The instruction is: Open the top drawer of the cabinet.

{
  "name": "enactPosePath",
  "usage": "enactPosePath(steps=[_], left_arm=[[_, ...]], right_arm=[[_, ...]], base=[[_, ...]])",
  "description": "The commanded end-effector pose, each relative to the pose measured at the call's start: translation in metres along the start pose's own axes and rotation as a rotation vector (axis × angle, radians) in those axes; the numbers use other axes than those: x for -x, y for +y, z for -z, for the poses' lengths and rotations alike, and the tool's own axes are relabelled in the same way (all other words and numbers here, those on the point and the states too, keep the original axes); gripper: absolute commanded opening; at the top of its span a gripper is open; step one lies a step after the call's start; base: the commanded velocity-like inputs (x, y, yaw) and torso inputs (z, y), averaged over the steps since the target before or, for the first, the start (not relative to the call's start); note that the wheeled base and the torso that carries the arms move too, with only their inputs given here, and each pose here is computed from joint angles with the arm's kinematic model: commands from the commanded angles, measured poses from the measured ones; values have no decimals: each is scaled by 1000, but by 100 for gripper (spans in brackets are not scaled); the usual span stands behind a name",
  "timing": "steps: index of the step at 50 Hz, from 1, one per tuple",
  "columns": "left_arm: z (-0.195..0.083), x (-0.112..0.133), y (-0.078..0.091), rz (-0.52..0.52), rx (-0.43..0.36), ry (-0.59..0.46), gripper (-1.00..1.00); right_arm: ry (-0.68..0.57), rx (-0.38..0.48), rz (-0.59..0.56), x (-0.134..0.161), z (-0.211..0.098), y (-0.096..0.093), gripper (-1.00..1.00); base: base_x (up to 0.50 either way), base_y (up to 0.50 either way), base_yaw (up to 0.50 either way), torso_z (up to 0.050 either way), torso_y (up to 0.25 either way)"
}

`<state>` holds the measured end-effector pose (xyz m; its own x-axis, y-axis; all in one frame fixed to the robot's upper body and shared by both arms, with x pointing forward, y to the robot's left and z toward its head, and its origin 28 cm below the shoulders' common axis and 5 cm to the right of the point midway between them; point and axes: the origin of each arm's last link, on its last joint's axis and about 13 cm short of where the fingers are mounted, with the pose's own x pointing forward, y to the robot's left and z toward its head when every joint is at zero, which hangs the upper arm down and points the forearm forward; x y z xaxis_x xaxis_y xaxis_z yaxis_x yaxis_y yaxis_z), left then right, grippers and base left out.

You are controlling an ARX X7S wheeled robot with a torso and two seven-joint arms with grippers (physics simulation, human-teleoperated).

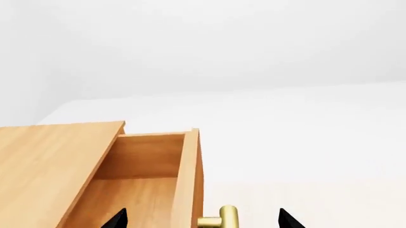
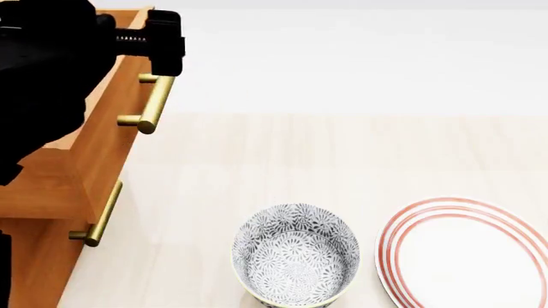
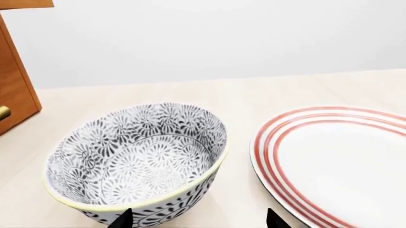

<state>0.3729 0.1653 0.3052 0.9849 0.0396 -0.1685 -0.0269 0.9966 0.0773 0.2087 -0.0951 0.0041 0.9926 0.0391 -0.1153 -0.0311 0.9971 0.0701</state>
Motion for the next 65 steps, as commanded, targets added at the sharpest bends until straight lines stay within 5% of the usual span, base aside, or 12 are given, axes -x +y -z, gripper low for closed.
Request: enactPosePath(steps=[1, 40, 65], left_arm=[[-3, -6, -4, 42, 135, 108, 100], [-28, -2, -5, 70, 350, 251, 100], [-39, -16, 4, -31, 486, 330, 100]], right_arm=[[-12, -5, -4, -2, 0, 1, 100], [-2, -5, -6, -2, 1, 1, 100], [3, -13, 1, -4, 0, 0, 100]], base=[[0, 0, 0, 0, 0], [0, 0, 0, 0, 0], [0, 0, 0, 0, 0]])
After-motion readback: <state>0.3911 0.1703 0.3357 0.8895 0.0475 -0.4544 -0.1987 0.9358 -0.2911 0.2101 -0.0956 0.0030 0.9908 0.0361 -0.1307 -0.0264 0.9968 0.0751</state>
